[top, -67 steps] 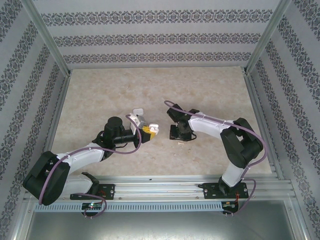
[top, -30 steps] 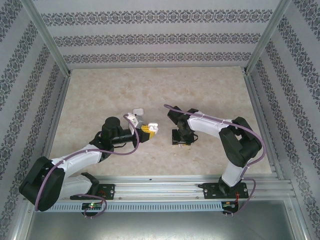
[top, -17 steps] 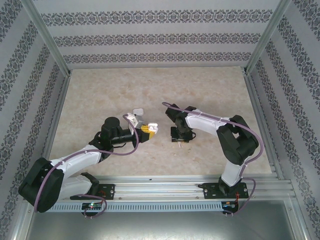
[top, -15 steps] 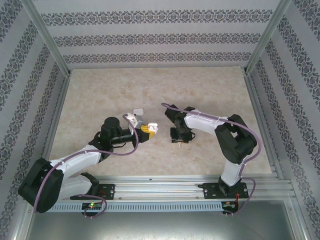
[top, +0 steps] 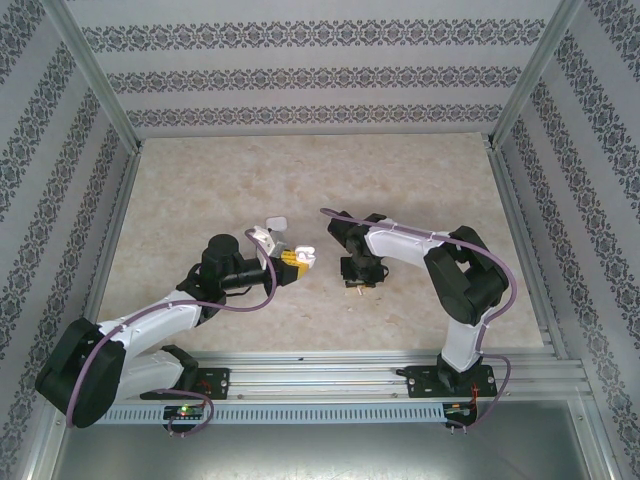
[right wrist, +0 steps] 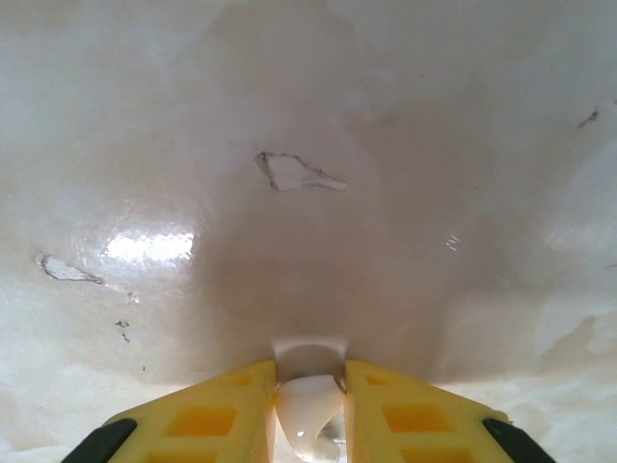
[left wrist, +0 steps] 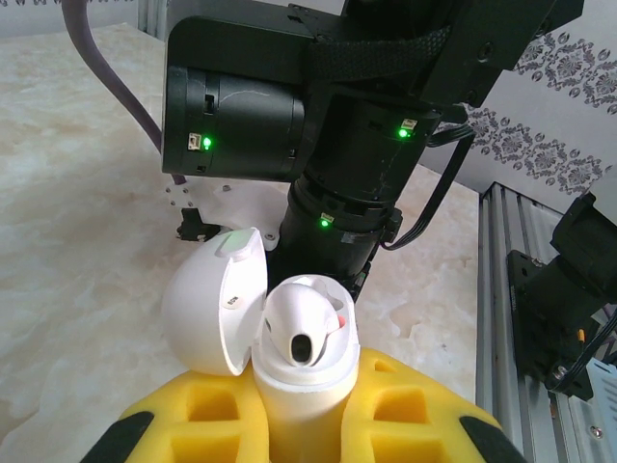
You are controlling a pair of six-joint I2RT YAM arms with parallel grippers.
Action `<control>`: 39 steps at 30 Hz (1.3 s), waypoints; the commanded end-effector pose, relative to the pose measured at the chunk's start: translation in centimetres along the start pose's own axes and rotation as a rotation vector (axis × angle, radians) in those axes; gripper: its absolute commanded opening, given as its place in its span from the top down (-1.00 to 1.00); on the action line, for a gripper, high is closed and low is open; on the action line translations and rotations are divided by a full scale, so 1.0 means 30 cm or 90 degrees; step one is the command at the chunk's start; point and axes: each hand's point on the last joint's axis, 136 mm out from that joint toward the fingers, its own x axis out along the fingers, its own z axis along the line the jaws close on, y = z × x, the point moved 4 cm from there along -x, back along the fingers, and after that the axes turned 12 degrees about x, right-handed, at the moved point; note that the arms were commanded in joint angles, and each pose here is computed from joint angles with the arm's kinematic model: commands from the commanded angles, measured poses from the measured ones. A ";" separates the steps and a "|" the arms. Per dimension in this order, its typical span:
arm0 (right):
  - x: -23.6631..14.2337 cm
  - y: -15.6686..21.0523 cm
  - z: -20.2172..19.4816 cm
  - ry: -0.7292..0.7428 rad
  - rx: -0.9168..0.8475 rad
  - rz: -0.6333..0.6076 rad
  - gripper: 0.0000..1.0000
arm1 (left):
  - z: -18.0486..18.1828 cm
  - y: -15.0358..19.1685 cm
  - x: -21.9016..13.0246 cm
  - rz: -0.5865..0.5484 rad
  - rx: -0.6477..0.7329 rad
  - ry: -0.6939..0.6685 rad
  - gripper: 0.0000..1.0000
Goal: Insert wireless bluetooth earbuds into charging case
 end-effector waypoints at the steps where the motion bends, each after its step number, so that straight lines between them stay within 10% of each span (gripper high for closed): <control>1: -0.024 0.020 -0.011 0.013 -0.008 0.000 0.55 | -0.013 -0.012 -0.005 -0.007 0.017 0.008 1.00; 15: -0.240 0.005 -0.014 -0.057 -0.006 -0.097 0.62 | -0.010 -0.039 -0.009 -0.016 0.034 0.003 1.00; 39: -0.811 0.069 0.208 -0.505 -0.098 -0.323 0.64 | 0.015 -0.193 0.029 -0.098 0.036 0.025 1.00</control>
